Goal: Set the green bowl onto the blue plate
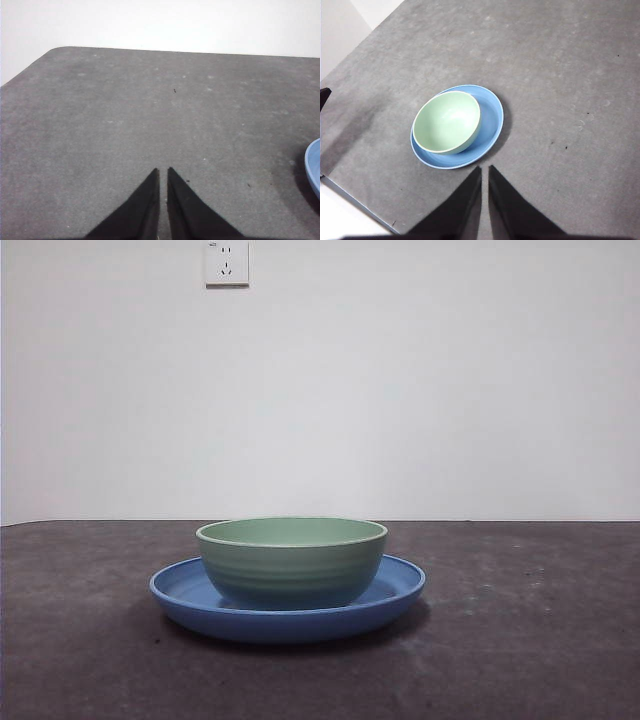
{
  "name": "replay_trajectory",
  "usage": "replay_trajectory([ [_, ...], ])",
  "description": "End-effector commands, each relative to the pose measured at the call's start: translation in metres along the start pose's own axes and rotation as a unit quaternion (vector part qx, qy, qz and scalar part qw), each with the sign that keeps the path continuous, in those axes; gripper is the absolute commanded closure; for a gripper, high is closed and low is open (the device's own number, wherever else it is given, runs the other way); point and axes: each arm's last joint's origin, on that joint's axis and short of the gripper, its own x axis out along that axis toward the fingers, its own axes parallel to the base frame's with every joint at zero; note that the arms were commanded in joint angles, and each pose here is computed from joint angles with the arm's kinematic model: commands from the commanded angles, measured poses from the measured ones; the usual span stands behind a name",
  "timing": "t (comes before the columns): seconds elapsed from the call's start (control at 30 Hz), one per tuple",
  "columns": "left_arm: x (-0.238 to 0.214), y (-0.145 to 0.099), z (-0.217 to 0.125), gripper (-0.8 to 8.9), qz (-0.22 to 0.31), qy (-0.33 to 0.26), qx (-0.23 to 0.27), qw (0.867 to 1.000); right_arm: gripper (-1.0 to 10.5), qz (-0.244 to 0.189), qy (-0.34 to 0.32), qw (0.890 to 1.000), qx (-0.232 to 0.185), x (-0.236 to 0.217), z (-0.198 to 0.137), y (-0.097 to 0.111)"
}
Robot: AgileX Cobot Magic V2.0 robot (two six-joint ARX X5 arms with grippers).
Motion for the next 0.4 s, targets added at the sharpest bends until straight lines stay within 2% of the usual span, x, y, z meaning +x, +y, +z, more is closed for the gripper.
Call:
replay_trajectory([
  [0.03,0.002,0.000,-0.007,7.89,0.000,0.012,-0.001,1.000,9.3,-0.003,-0.018,1.000,-0.007,-0.002,-0.001,-0.001],
  [0.2,0.002,0.000,-0.007,7.89,0.000,0.012,-0.001,1.000,9.3,-0.020,-0.120,0.992,-0.028,0.015,-0.028,-0.017],
  [0.33,0.002,0.000,-0.007,7.89,0.000,0.012,-0.001,1.000,9.3,-0.053,-0.224,0.970,-0.071,0.043,-0.059,-0.038],
  [0.4,0.002,0.000,-0.007,7.89,0.000,0.012,-0.001,1.000,9.3,-0.078,-0.248,0.962,-0.089,0.056,-0.076,-0.049],
])
